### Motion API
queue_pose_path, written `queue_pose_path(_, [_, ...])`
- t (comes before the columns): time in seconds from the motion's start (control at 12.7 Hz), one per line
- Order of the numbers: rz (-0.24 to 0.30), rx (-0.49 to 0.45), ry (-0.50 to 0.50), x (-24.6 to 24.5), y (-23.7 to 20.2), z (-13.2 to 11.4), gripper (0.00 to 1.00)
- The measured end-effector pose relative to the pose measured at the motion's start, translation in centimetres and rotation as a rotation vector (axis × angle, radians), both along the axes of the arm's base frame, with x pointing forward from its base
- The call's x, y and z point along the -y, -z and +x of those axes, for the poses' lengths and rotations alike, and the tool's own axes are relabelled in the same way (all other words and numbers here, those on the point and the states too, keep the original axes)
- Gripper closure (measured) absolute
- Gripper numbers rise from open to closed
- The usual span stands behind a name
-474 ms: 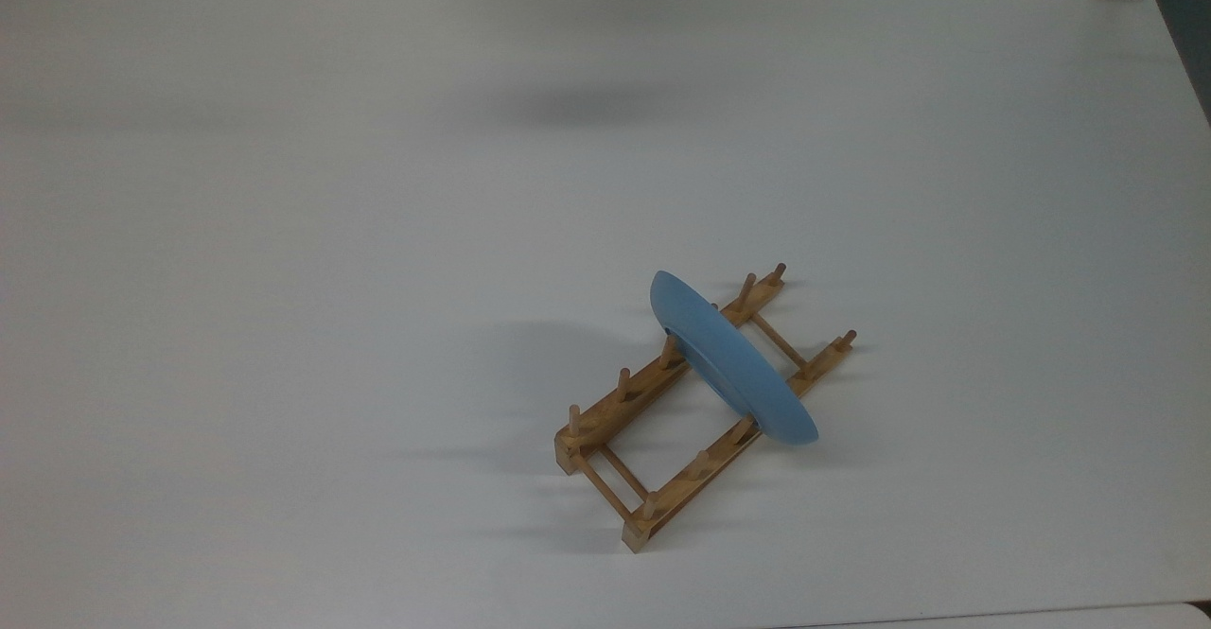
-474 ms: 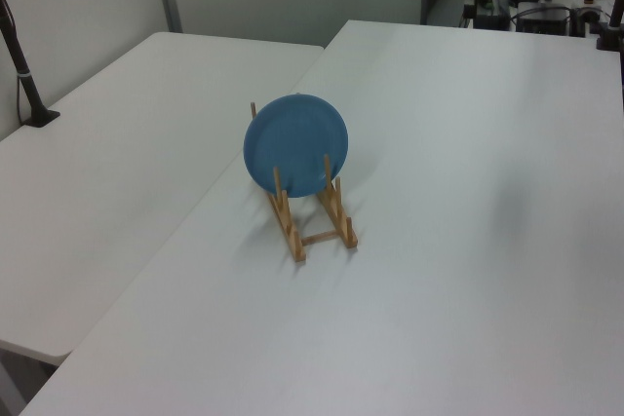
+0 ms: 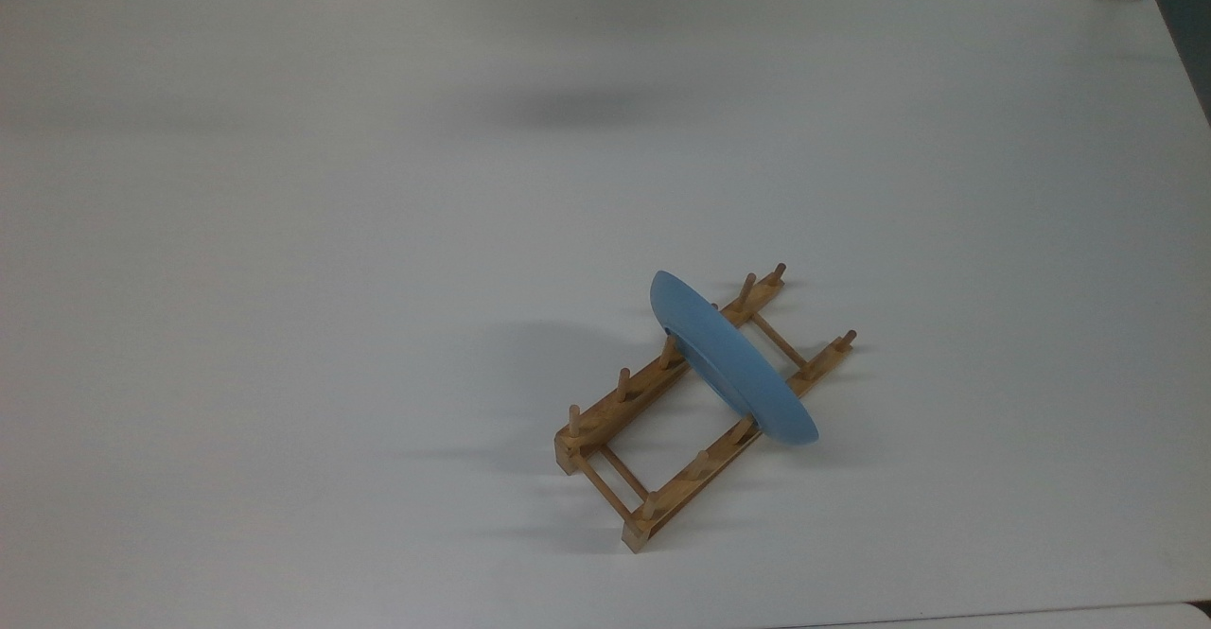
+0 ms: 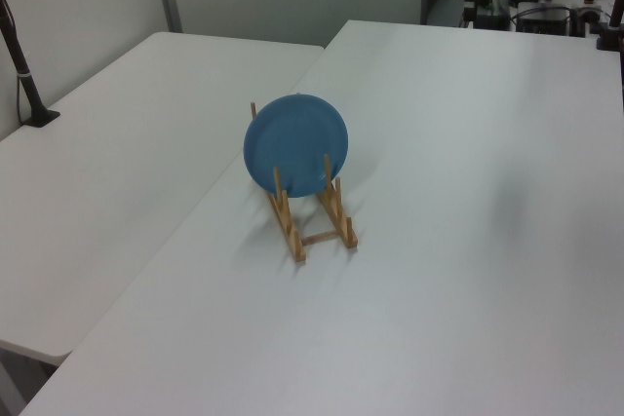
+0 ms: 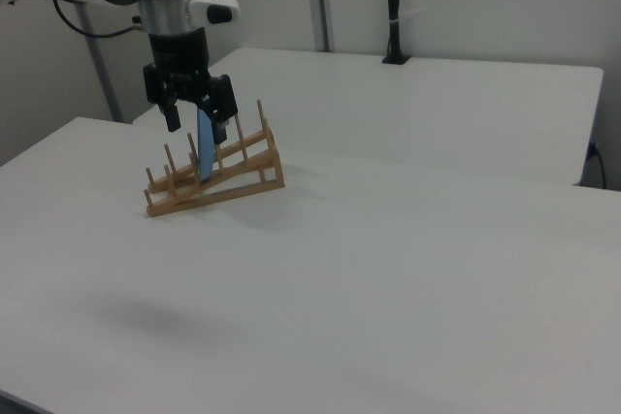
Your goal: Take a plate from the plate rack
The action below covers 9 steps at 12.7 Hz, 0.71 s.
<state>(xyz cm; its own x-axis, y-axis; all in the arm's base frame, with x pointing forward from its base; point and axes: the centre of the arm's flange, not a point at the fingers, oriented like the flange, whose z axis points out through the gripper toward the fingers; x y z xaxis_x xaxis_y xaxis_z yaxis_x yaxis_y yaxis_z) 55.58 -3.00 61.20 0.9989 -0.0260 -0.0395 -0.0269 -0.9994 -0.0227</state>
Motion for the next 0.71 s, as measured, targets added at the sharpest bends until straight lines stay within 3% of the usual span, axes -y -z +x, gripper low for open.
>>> queue_pose_path(0.24, [0.001, 0.001, -0.01, -0.5, 0.4, 0.4, 0.0])
queue_pose_path(0.55, [-0.008, 0.14, -0.081, -4.6, 0.9, 3.2, 0.0])
queue_pose_path(0.71, [-0.049, 0.192, -0.112, -8.2, 1.5, 4.4, 0.0])
